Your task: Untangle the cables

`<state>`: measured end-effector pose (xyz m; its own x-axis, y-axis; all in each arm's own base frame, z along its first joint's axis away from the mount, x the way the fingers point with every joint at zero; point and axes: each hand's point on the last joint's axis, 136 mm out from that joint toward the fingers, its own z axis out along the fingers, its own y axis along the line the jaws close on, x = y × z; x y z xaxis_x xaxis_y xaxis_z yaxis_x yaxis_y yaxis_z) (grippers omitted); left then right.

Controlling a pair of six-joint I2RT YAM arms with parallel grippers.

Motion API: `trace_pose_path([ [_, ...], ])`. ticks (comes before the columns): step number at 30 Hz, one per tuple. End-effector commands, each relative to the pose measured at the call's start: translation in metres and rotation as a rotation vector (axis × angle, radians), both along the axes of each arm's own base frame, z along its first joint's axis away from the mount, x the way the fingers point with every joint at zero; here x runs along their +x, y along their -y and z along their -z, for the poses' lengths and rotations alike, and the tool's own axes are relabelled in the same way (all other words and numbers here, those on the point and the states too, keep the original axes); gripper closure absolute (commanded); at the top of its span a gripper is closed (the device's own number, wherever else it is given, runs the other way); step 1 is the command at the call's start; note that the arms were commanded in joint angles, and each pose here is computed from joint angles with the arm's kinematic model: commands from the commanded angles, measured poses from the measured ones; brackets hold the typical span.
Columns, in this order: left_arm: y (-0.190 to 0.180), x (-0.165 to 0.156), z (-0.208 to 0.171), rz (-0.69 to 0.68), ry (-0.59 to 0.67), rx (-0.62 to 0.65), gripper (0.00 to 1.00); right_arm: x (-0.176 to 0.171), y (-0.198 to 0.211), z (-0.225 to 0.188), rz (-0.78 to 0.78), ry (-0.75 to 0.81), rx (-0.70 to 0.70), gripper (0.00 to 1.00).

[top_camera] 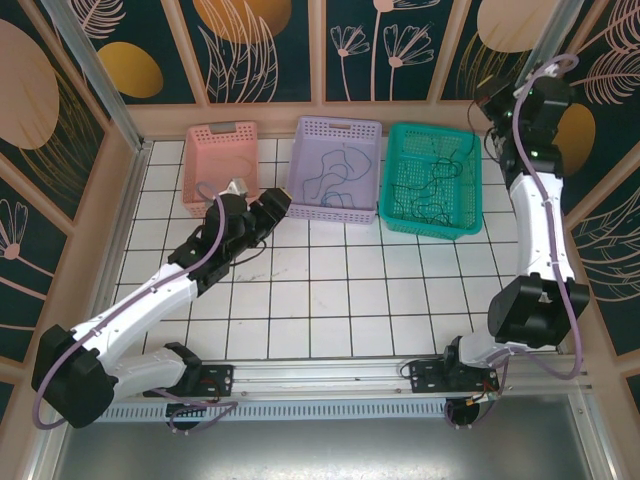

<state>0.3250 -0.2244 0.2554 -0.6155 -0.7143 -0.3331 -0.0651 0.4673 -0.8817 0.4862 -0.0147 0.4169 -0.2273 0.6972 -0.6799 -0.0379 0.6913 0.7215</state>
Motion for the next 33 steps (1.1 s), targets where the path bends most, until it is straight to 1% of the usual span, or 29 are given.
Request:
trace_pose_path([
  [1, 0.001, 0.000, -0.018, 0.034, 0.056, 0.038, 0.40, 0.003, -0.005, 0.057, -0.048, -0.126, -0.005, 1.00],
  [3, 0.004, 0.000, -0.018, 0.048, 0.056, 0.035, 0.40, 0.008, -0.005, 0.099, -0.061, -0.233, 0.003, 1.00],
  [6, 0.008, 0.001, -0.017, 0.064, 0.054, 0.032, 0.41, 0.012, -0.012, 0.149, -0.100, -0.364, 0.004, 1.00],
  [8, 0.010, 0.001, -0.017, 0.070, 0.051, 0.031, 0.41, 0.016, -0.016, 0.176, -0.124, -0.437, -0.022, 1.00],
  [12, 0.012, 0.002, -0.017, 0.076, 0.053, 0.031, 0.41, 0.029, -0.015, 0.221, -0.140, -0.552, -0.093, 1.00],
  [16, 0.015, 0.003, -0.017, 0.087, 0.051, 0.036, 0.42, 0.047, -0.014, 0.259, -0.168, -0.638, -0.103, 1.00],
  [17, 0.014, 0.003, -0.017, 0.087, 0.052, 0.039, 0.42, 0.053, -0.016, 0.265, -0.179, -0.654, -0.106, 0.94],
  [18, 0.014, 0.003, -0.017, 0.088, 0.053, 0.043, 0.42, 0.059, -0.017, 0.271, -0.187, -0.666, -0.115, 0.84],
  [21, 0.012, 0.003, -0.020, 0.087, 0.058, 0.072, 0.41, 0.073, -0.016, 0.271, -0.181, -0.691, -0.168, 0.60],
  [24, 0.009, 0.003, -0.022, 0.081, 0.066, 0.106, 0.39, 0.083, -0.013, 0.253, -0.155, -0.663, -0.205, 0.46],
  [26, 0.007, 0.003, -0.024, 0.080, 0.070, 0.120, 0.39, 0.087, -0.012, 0.239, -0.147, -0.638, -0.219, 0.41],
  [28, 0.007, 0.003, -0.024, 0.082, 0.073, 0.126, 0.38, 0.089, -0.010, 0.229, -0.140, -0.628, -0.232, 0.39],
  [33, 0.007, 0.003, -0.018, 0.087, 0.064, 0.155, 0.37, 0.085, -0.006, 0.186, -0.093, -0.572, -0.299, 0.38],
])
